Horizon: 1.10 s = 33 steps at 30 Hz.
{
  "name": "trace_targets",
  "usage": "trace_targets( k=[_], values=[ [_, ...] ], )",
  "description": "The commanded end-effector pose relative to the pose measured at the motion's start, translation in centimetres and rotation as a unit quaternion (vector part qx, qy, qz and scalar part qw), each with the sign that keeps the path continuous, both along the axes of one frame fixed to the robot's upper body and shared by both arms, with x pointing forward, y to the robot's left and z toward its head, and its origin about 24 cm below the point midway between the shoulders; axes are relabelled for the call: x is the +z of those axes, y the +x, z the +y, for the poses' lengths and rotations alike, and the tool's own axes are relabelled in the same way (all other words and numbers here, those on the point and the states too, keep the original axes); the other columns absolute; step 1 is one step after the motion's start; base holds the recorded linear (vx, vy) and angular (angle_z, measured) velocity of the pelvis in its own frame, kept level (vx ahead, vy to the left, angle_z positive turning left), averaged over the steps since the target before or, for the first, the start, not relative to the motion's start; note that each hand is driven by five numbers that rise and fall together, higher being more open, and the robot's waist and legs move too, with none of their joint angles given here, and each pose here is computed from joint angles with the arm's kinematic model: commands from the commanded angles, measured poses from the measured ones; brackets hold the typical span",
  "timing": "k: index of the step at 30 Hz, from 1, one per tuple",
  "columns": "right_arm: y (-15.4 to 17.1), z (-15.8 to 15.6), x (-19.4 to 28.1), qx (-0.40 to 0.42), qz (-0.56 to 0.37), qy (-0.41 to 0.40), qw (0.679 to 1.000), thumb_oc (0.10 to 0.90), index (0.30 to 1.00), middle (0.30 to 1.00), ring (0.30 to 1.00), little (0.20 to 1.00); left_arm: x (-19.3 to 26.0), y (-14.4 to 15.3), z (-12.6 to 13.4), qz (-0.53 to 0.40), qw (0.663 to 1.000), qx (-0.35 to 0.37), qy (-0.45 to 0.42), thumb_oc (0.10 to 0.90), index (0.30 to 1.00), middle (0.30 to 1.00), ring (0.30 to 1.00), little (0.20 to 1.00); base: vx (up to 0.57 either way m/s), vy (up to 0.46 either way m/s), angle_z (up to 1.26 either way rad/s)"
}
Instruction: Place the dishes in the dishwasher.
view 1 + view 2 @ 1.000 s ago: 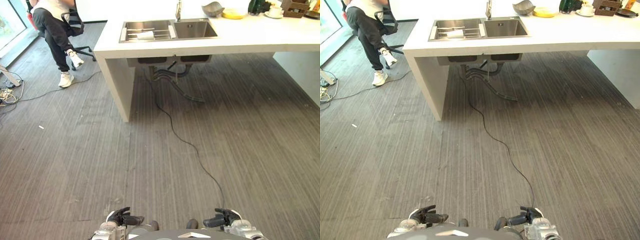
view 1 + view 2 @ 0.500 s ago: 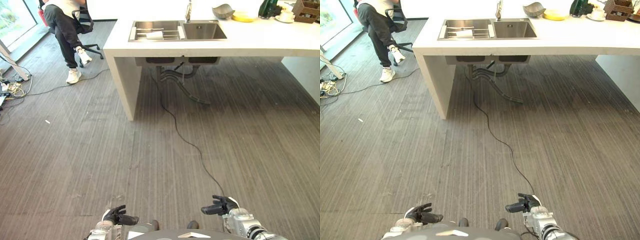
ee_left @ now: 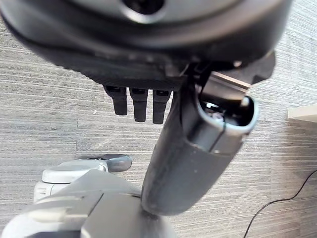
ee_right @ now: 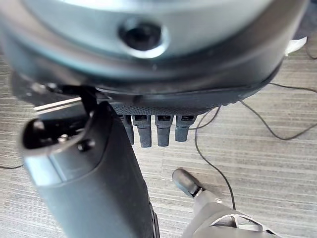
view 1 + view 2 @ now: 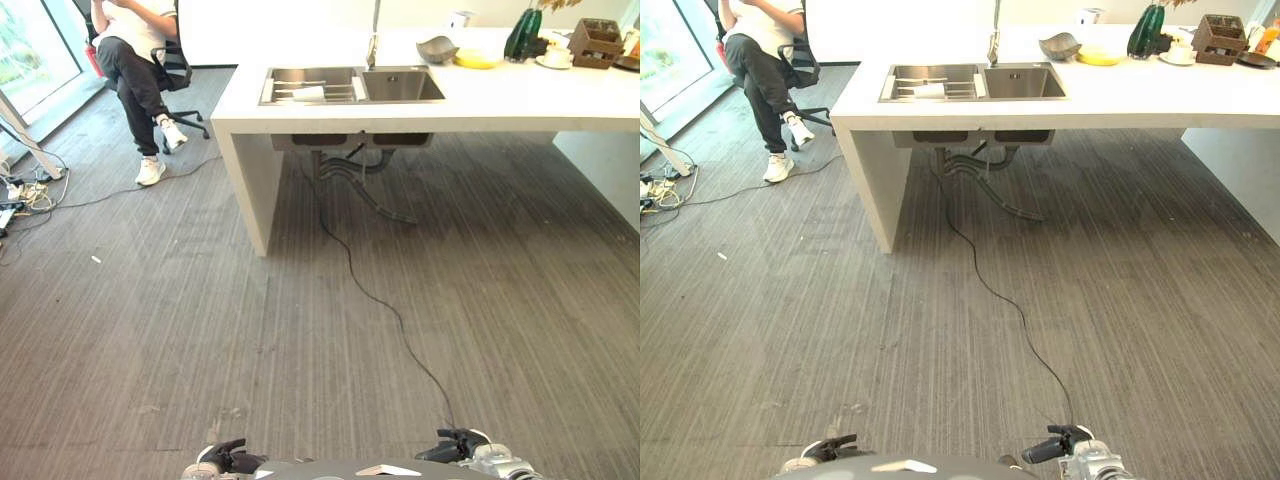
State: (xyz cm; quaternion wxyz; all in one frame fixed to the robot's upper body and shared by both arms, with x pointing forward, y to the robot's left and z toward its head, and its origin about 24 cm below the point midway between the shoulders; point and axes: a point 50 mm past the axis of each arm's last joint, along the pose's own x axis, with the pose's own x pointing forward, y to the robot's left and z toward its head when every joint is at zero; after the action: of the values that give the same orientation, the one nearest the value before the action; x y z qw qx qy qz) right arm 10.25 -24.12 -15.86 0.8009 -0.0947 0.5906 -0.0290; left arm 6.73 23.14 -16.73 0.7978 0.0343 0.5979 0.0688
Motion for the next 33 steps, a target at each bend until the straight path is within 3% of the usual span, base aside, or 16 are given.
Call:
trace_targets(
  k=[1, 4, 9, 13, 14, 20, 25, 31, 33],
  values=[
    [3.2, -1.4, 1.3, 0.044, -0.023, -0.029, 0.998, 0.800, 0.900, 0.900, 0.900, 0.900, -0.3, 0.2, -1.3, 0.045, 0.993, -0.107, -0.007, 0.800, 0.900, 0.900, 0.900, 0.900, 0.01, 0.020, -0.03],
    [3.0, -1.6, 1.3, 0.053, -0.014, -0.034, 0.998, 0.800, 0.900, 0.900, 0.900, 0.900, -0.4, -0.5, -1.1, 0.062, 0.991, -0.119, -0.006, 0.800, 0.900, 0.900, 0.900, 0.900, 0.00, 0.003, -0.01],
    [0.7, -1.6, 0.5, 0.025, 0.018, -0.027, 0.999, 0.800, 0.900, 0.900, 0.900, 0.900, -0.5, -1.6, -1.0, 0.053, 0.998, 0.004, -0.036, 0.800, 0.900, 0.900, 0.900, 0.900, 0.00, 0.000, -0.01],
    [-0.5, -1.2, 0.1, 0.004, 0.028, -0.021, 0.999, 0.800, 0.900, 0.900, 0.900, 0.900, -0.6, -1.7, -1.2, 0.048, 0.998, 0.016, -0.030, 0.800, 0.900, 0.900, 0.900, 0.900, 0.00, -0.008, 0.01],
    [-1.6, -0.7, -0.2, -0.036, 0.035, -0.001, 0.999, 0.800, 0.900, 0.900, 0.900, 0.900, -0.6, -1.9, -1.3, 0.049, 0.998, 0.036, -0.036, 0.800, 0.900, 0.900, 0.900, 0.900, 0.00, 0.000, 0.00],
    [-2.1, -0.3, -0.5, -0.055, 0.037, 0.010, 0.998, 0.800, 0.900, 0.900, 0.900, 0.900, -0.7, -2.9, -1.0, 0.066, 0.996, 0.042, -0.034, 0.800, 0.900, 0.900, 0.900, 0.900, 0.00, 0.000, 0.00],
    [-1.4, 0.7, -0.6, -0.062, 0.020, 0.031, 0.997, 0.800, 0.900, 0.900, 0.900, 0.900, -0.8, -3.0, -1.5, 0.046, 0.987, 0.137, -0.066, 0.800, 0.900, 0.900, 0.900, 0.900, 0.00, 0.000, 0.00],
    [0.5, 0.7, -0.1, -0.052, -0.004, 0.033, 0.998, 0.800, 0.900, 0.900, 0.900, 0.900, -0.6, -1.2, -1.6, 0.020, 0.994, 0.094, -0.057, 0.800, 0.900, 0.900, 0.900, 0.900, -0.02, 0.075, -0.01],
    [2.0, 0.4, 0.4, -0.041, -0.024, 0.027, 0.998, 0.800, 0.900, 0.900, 0.900, 0.900, -0.3, 0.6, -1.6, 0.000, 0.999, 0.031, -0.033, 0.800, 0.900, 0.900, 0.900, 0.900, -0.02, 0.142, -0.05]
  ],
)
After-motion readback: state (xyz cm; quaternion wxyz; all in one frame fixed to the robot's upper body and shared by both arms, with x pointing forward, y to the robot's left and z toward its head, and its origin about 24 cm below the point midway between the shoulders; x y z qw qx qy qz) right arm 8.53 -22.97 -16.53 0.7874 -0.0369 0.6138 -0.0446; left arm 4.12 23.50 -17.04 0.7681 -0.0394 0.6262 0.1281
